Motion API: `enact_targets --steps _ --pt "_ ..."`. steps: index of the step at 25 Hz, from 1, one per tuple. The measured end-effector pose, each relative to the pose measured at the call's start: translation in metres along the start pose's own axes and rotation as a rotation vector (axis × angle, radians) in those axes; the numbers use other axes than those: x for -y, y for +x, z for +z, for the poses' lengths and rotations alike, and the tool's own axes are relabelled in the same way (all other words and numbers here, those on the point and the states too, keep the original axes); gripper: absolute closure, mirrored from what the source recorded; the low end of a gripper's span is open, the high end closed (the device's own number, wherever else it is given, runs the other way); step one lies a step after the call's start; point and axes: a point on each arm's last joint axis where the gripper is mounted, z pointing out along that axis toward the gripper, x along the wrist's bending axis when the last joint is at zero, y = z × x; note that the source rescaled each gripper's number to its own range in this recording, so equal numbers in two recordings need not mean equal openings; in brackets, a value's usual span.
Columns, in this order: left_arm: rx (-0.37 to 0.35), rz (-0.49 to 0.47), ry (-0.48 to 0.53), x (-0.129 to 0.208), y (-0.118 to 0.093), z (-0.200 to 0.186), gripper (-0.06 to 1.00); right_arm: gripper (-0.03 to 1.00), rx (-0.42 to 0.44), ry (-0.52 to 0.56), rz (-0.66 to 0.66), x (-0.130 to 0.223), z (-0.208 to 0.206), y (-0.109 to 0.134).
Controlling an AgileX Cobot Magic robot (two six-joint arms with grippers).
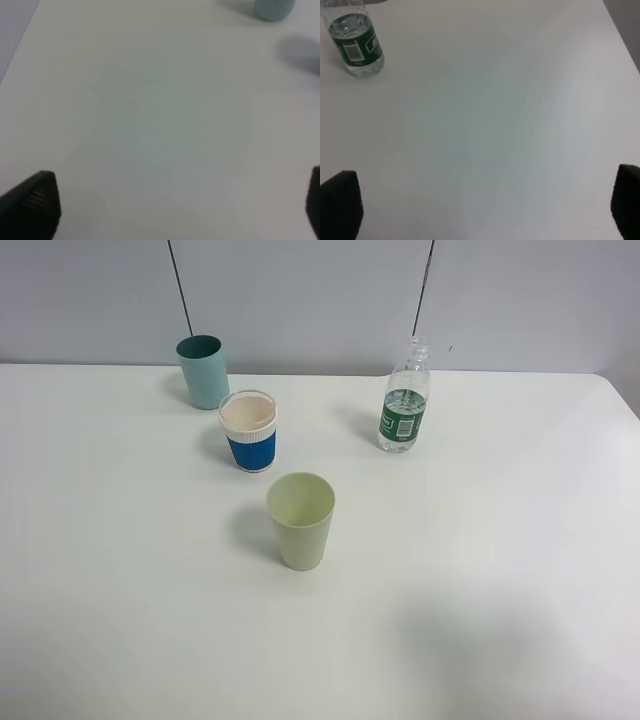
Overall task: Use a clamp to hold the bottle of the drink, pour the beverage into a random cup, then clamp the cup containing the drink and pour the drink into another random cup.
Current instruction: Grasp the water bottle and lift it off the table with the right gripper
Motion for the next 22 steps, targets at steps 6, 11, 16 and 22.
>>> enact_targets --steps 6,11,16,22 --pt "0.0 0.0 0.0 0.0 0.0 0.0 -0.06 -0.03 0.0 0.0 0.0 0.0 0.0 0.0" --pt "0.0 0.0 0.0 0.0 0.0 0.0 -0.06 -0.03 -0.017 0.032 -0.002 -0.009 0.006 0.001" --pt "0.0 0.0 0.0 0.0 0.0 0.0 -0.06 -0.03 -0.041 0.001 -0.026 -0.043 0.026 0.001" --pt "0.0 0.0 0.0 0.0 0.0 0.0 -0.06 -0.03 -0.102 0.083 -0.077 -0.063 0.071 0.004"
